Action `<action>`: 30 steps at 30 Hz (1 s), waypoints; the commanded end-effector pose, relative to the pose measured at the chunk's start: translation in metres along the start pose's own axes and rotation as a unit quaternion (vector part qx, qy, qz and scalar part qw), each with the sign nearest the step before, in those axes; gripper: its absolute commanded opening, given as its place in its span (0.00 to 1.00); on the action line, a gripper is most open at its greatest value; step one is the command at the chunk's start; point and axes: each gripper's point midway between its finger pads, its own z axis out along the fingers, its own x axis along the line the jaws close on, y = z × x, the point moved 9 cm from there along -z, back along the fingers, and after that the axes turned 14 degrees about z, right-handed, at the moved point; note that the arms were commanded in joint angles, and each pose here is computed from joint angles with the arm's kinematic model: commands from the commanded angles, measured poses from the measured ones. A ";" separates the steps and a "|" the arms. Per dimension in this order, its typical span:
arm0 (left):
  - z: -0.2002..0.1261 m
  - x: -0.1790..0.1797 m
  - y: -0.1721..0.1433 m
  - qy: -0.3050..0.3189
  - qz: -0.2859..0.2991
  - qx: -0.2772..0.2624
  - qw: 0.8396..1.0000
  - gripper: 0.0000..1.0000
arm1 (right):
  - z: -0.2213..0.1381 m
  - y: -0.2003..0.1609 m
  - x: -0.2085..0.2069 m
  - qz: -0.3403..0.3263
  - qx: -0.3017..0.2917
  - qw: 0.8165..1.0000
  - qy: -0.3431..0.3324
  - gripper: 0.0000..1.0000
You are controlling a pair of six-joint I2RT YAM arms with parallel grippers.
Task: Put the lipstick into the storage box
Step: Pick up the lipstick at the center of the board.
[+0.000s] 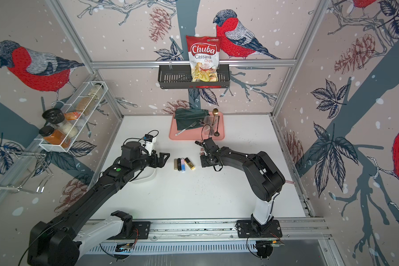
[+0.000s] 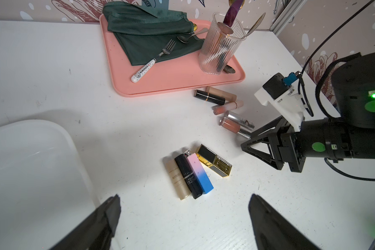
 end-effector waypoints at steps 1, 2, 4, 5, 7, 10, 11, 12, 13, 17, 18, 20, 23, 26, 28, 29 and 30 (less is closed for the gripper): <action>-0.001 0.002 0.002 0.004 0.005 -0.001 1.000 0.96 | 0.000 0.005 -0.001 -0.005 -0.014 1.000 -0.024 0.55; 0.000 0.002 0.003 0.004 0.005 -0.001 1.000 0.96 | 0.000 0.005 -0.003 -0.006 -0.017 0.999 -0.035 0.56; 0.000 0.002 0.002 0.004 0.004 0.001 1.000 0.96 | 0.003 0.007 -0.006 -0.005 -0.016 0.999 -0.047 0.57; 0.000 0.002 0.002 0.002 0.003 0.002 1.000 0.96 | 0.004 0.008 -0.008 -0.003 -0.014 0.999 -0.050 0.58; 0.000 0.002 0.002 0.003 0.003 0.002 1.000 0.96 | 0.006 0.008 -0.010 0.001 -0.012 0.999 -0.053 0.60; 0.000 0.002 0.002 0.003 0.002 0.002 1.000 0.96 | 0.008 0.010 -0.010 0.001 -0.014 0.999 -0.051 0.61; 0.001 0.003 0.002 0.003 0.002 0.003 1.000 0.96 | 0.009 0.011 -0.010 0.000 -0.014 0.999 -0.050 0.61; 0.001 0.003 0.002 0.003 0.001 0.002 1.000 0.96 | 0.009 0.012 -0.008 -0.001 -0.013 0.999 -0.048 0.61; 0.001 0.003 0.002 0.002 0.001 0.003 1.000 0.96 | 0.010 0.012 -0.008 -0.002 -0.013 0.999 -0.046 0.61; 0.001 0.003 0.002 0.002 0.000 0.004 1.000 0.96 | 0.013 0.012 0.003 -0.013 -0.010 0.999 -0.035 0.61; 0.001 0.003 0.002 0.002 0.000 0.004 1.000 0.96 | 0.013 0.011 0.007 -0.019 -0.008 0.999 -0.032 0.61; 0.001 0.004 0.002 0.003 0.000 0.004 1.000 0.96 | 0.016 0.008 0.014 -0.026 -0.006 0.999 -0.029 0.61; 0.001 0.004 0.002 0.003 -0.001 0.005 1.000 0.96 | 0.019 0.005 0.020 -0.032 -0.001 0.999 -0.029 0.60; 0.001 0.004 0.002 0.002 -0.001 0.005 1.000 0.96 | 0.020 0.004 0.020 -0.031 -0.001 0.999 -0.030 0.58; 0.001 0.004 0.001 0.002 -0.002 0.005 1.000 0.96 | 0.021 0.005 0.019 -0.030 -0.002 0.999 -0.033 0.58; 0.001 0.004 0.001 0.002 -0.002 0.006 1.000 0.96 | 0.022 0.005 0.019 -0.029 -0.004 0.999 -0.035 0.58; 0.002 0.004 0.000 0.002 -0.002 0.007 1.000 0.96 | 0.022 0.006 0.018 -0.027 -0.004 0.999 -0.038 0.58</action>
